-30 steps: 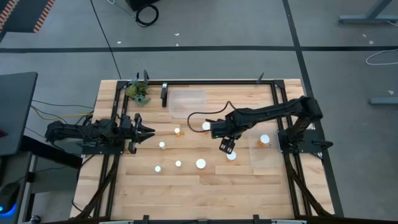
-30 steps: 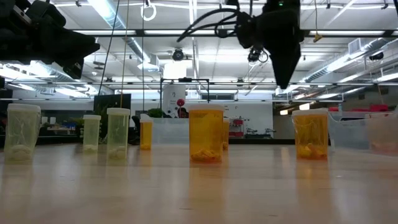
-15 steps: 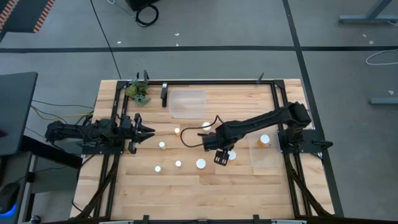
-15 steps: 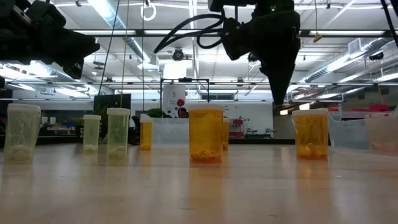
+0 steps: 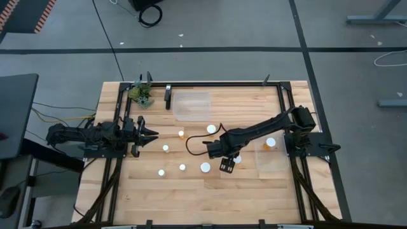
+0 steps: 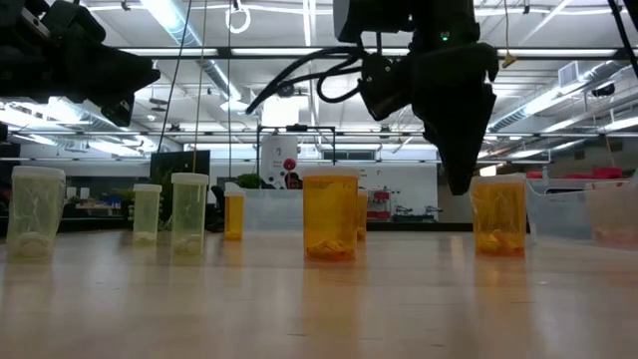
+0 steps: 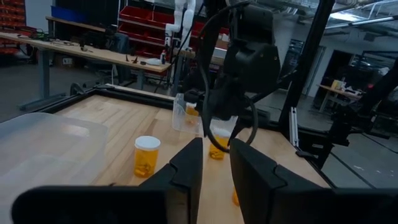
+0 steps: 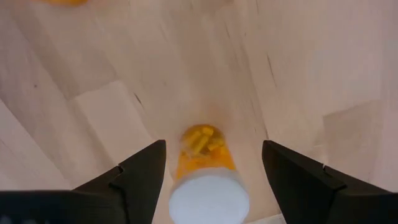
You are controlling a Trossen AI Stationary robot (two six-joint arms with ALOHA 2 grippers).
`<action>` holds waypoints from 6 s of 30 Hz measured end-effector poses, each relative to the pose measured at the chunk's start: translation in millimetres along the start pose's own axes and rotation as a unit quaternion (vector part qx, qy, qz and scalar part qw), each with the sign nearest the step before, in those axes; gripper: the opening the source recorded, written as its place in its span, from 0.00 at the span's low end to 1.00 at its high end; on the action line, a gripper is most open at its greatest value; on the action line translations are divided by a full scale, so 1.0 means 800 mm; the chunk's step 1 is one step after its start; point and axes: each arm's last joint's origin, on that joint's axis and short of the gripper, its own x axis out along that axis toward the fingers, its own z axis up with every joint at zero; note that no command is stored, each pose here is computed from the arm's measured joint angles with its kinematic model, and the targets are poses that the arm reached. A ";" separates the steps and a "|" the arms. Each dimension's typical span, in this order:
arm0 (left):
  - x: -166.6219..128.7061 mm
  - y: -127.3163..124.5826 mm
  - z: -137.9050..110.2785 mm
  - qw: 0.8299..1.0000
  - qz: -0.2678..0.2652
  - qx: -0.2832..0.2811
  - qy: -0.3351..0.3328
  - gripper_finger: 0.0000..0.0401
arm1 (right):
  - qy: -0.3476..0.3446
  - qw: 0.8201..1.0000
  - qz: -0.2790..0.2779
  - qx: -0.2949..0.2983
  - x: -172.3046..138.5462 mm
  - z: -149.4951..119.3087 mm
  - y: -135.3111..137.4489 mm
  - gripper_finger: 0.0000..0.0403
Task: Pick and place medicine bottles into bin by pill shape (circle, oval)
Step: Put the large orange pill bottle into the bottom transparent bin, then adjust the large orange pill bottle in the bottom transparent bin
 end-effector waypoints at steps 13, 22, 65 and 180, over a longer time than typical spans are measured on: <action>0.000 0.000 0.000 1.000 0.000 0.000 0.001 0.23 | 0.023 1.000 0.009 0.015 0.034 -0.012 -0.007 0.68; 0.000 0.000 0.000 1.000 0.000 0.000 0.001 0.20 | 0.045 0.999 0.012 0.026 0.046 -0.019 -0.010 0.60; 0.000 0.000 0.000 1.000 0.000 0.000 0.001 0.21 | 0.044 0.995 0.015 0.093 -0.058 -0.086 -0.051 0.51; 0.000 0.000 0.000 1.000 0.000 0.001 0.001 0.22 | 0.054 0.975 -0.015 0.213 0.037 -0.220 -0.088 0.63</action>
